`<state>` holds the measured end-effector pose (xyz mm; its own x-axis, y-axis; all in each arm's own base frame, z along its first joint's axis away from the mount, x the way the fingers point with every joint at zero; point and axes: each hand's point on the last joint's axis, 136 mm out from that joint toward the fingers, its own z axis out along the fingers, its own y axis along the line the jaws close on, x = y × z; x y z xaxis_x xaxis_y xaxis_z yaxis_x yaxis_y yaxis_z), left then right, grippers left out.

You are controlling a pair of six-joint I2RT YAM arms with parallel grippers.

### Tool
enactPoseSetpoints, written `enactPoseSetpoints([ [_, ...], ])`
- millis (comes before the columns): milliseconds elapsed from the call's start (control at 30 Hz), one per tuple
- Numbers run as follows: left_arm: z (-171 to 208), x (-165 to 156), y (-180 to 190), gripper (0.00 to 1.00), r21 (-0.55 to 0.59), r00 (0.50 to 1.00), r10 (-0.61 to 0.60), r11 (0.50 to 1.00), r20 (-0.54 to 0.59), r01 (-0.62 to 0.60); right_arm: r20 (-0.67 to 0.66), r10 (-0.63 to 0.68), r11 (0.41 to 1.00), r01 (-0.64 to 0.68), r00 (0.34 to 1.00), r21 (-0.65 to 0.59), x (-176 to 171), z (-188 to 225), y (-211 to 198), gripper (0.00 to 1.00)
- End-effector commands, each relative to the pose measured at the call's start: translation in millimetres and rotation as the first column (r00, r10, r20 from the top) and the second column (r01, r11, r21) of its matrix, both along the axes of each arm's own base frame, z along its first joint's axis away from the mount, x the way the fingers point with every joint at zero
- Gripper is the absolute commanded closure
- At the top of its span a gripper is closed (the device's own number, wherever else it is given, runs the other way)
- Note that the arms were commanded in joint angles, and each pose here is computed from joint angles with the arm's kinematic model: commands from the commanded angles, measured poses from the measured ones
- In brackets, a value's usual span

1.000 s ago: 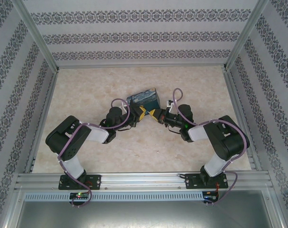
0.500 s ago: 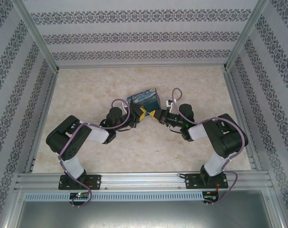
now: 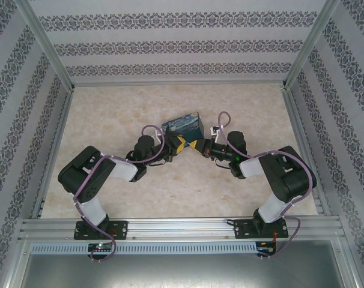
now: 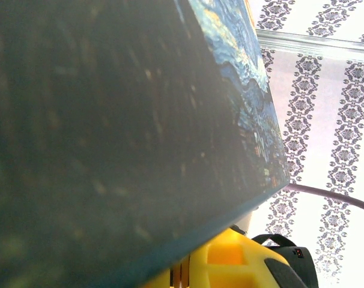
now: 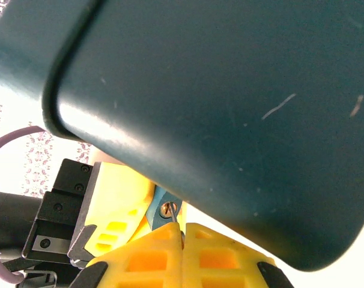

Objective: Unlock the padlock with the key

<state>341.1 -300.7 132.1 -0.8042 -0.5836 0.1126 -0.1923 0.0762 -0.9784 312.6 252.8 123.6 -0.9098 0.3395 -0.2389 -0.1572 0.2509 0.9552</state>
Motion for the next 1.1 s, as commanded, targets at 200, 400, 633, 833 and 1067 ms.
enactPoseSetpoints([
  [200, 42, -50, -39, 1.00, -0.050, 0.941, -0.307, 0.947, 0.143, 0.317, 0.059, 0.052, 0.995, -0.057, 0.997, 0.087, 5, 36, 9, 1.00],
  [400, 47, -52, -44, 1.00, -0.047, 0.922, -0.345, 0.933, 0.173, 0.358, 0.022, 0.055, 0.992, -0.057, 0.998, 0.110, 12, 37, 10, 1.00],
  [633, 49, -55, -47, 1.00, -0.045, 0.911, -0.370, 0.922, 0.184, 0.384, 0.016, 0.037, 0.993, -0.039, 0.999, 0.109, 15, 36, 10, 1.00],
  [833, 53, -56, -49, 1.00, -0.048, 0.900, -0.385, 0.914, 0.203, 0.402, -0.024, -0.023, 0.996, 0.025, 0.999, 0.084, 15, 21, 7, 1.00],
  [1067, 53, -61, -49, 1.00, -0.035, 0.890, -0.404, 0.907, 0.211, 0.419, -0.116, -0.090, 0.986, 0.105, 0.989, 0.126, 28, 8, -4, 1.00],
])
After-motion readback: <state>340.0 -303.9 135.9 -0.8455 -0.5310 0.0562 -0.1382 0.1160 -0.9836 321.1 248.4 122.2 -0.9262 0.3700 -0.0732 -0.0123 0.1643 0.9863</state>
